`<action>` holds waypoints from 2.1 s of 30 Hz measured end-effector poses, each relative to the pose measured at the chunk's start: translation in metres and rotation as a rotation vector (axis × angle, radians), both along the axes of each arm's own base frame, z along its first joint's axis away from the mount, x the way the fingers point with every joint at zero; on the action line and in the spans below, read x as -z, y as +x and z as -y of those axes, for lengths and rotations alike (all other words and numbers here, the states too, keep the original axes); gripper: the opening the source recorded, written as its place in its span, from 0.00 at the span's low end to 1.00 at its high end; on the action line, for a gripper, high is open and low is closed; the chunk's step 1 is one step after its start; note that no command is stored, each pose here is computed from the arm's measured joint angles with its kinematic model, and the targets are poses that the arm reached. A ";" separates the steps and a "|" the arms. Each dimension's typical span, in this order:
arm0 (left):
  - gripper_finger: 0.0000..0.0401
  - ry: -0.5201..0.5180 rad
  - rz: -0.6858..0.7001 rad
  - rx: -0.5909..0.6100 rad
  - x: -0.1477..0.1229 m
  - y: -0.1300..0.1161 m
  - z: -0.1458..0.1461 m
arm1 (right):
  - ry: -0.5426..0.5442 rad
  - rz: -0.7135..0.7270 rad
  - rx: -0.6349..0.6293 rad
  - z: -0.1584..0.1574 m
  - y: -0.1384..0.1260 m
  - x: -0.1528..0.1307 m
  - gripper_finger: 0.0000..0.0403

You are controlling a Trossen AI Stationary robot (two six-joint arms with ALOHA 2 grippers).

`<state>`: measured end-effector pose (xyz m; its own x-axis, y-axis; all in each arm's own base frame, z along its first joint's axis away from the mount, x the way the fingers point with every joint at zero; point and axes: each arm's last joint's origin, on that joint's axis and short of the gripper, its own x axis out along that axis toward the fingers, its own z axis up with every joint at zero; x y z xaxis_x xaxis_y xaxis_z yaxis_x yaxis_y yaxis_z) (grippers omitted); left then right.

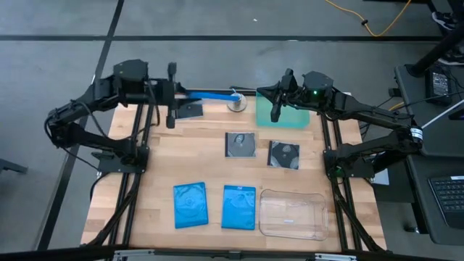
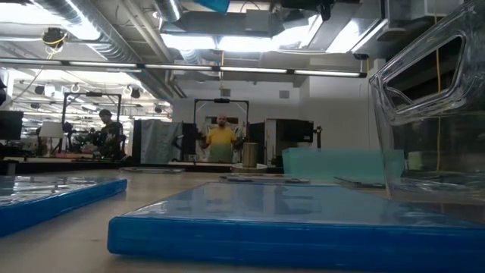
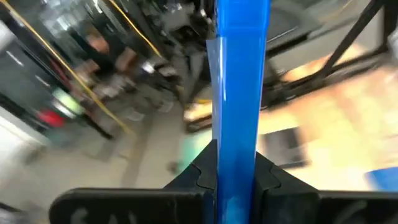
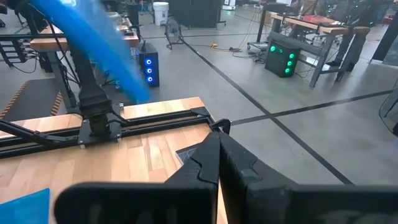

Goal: Pick & place jewel cases by type
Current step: Put the top blue CD case into the blue bin

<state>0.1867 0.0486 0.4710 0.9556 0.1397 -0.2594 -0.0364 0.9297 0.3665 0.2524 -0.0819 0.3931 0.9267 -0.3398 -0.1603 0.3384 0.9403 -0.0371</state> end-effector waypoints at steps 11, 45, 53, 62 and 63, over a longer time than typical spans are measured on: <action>0.06 -0.782 0.021 -0.051 0.020 0.005 -0.015 | 0.009 0.000 -0.097 -0.003 0.001 0.000 0.01; 0.06 -0.931 -0.181 -0.218 0.052 0.007 -0.052 | 0.120 -0.135 -0.194 0.010 0.003 -0.028 0.49; 0.06 -0.841 -0.272 -0.185 0.071 0.032 -0.066 | 0.241 -0.276 -0.261 0.029 0.035 -0.047 0.59; 0.06 -0.764 -0.284 -0.176 0.081 0.048 -0.076 | 0.327 -0.305 -0.365 0.057 0.075 -0.034 0.58; 0.06 -0.763 -0.284 -0.175 0.081 0.048 -0.077 | 0.340 -0.313 -0.373 0.059 0.079 -0.029 0.58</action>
<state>0.2350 0.1254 0.3898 0.8202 -0.0313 -0.5712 -0.2050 0.9161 -0.3446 0.3315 -0.1414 0.4223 0.8646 0.1181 -0.4884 0.0043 0.9702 0.2423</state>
